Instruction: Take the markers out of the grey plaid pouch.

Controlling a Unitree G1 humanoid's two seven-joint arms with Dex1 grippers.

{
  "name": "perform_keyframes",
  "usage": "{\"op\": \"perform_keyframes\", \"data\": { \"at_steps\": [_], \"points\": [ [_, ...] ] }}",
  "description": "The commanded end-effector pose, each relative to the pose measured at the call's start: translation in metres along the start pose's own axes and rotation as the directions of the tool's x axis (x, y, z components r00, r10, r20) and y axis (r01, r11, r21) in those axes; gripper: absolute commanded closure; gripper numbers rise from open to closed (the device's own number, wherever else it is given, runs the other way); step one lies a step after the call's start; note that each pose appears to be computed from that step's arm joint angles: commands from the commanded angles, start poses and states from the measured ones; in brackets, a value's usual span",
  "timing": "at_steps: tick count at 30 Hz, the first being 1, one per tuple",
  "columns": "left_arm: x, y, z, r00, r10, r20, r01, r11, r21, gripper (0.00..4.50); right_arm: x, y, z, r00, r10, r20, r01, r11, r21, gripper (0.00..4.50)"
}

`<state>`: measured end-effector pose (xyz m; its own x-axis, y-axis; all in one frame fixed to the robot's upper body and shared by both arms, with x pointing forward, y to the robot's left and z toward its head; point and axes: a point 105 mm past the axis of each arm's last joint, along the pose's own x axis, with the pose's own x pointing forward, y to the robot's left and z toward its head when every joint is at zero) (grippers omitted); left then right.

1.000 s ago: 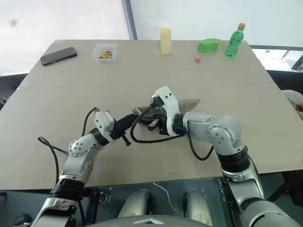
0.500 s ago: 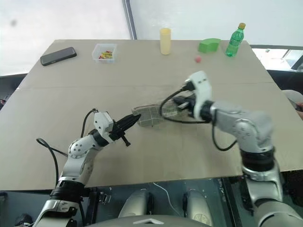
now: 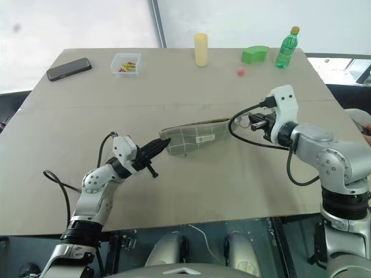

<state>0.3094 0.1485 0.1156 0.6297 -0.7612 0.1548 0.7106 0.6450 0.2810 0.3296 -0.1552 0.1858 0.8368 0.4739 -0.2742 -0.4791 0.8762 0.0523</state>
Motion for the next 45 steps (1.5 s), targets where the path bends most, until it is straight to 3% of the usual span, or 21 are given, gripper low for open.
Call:
{"op": "perform_keyframes", "data": {
  "at_steps": [1,4,6,11,14,19,27,35,38,41,45],
  "points": [
    [-0.001,0.002,0.003,1.0,-0.002,0.001,0.002,1.0,0.026,4.5,-0.023,0.025,0.02,0.984,0.151,0.09,-0.131,0.972,-0.197,4.49],
    [0.0,-0.002,0.005,1.0,-0.017,0.007,0.017,0.999,0.036,4.5,-0.031,0.026,0.013,0.986,0.148,0.073,-0.124,0.957,-0.262,3.68],
    [0.002,-0.004,0.006,1.0,-0.026,0.008,0.025,0.999,0.043,4.5,-0.04,0.027,0.007,0.986,0.157,0.062,-0.135,0.952,-0.274,2.87],
    [0.003,-0.005,0.008,0.999,-0.041,0.011,0.04,0.997,0.064,4.5,-0.067,0.032,0.013,0.969,0.228,0.09,-0.196,0.942,-0.272,2.87],
    [0.003,-0.005,0.009,0.999,-0.047,0.015,0.046,0.996,0.08,4.5,-0.065,0.049,0.024,0.945,0.293,0.144,-0.252,0.935,-0.251,2.87],
    [0.007,-0.008,0.009,0.997,-0.068,0.021,0.066,0.992,0.108,4.5,-0.021,0.084,0.024,0.927,0.336,0.164,-0.306,0.934,-0.185,4.43],
    [0.007,-0.011,0.013,0.997,-0.069,0.03,0.065,0.99,0.122,4.5,0.015,0.092,0.007,0.941,0.333,0.065,-0.314,0.926,-0.208,4.43],
    [0.006,-0.015,0.012,0.997,-0.071,0.034,0.067,0.991,0.115,4.5,0.025,0.096,-0.033,0.925,0.35,-0.146,-0.378,0.883,-0.278,4.43],
    [0.005,-0.017,0.01,0.997,-0.073,0.029,0.071,0.993,0.092,4.5,0.029,0.095,-0.038,0.924,0.333,-0.187,-0.381,0.829,-0.409,4.43],
    [0.005,-0.018,0.007,0.997,-0.08,0.018,0.079,0.996,0.046,4.5,0.038,0.094,-0.025,0.939,0.316,-0.134,-0.336,0.774,-0.536,4.43],
    [0.002,-0.019,-0.005,0.995,-0.099,-0.013,0.098,0.993,-0.07,4.5,0.057,0.085,-0.004,0.966,0.241,-0.094,-0.226,0.61,-0.76,4.43]
  ]
}}
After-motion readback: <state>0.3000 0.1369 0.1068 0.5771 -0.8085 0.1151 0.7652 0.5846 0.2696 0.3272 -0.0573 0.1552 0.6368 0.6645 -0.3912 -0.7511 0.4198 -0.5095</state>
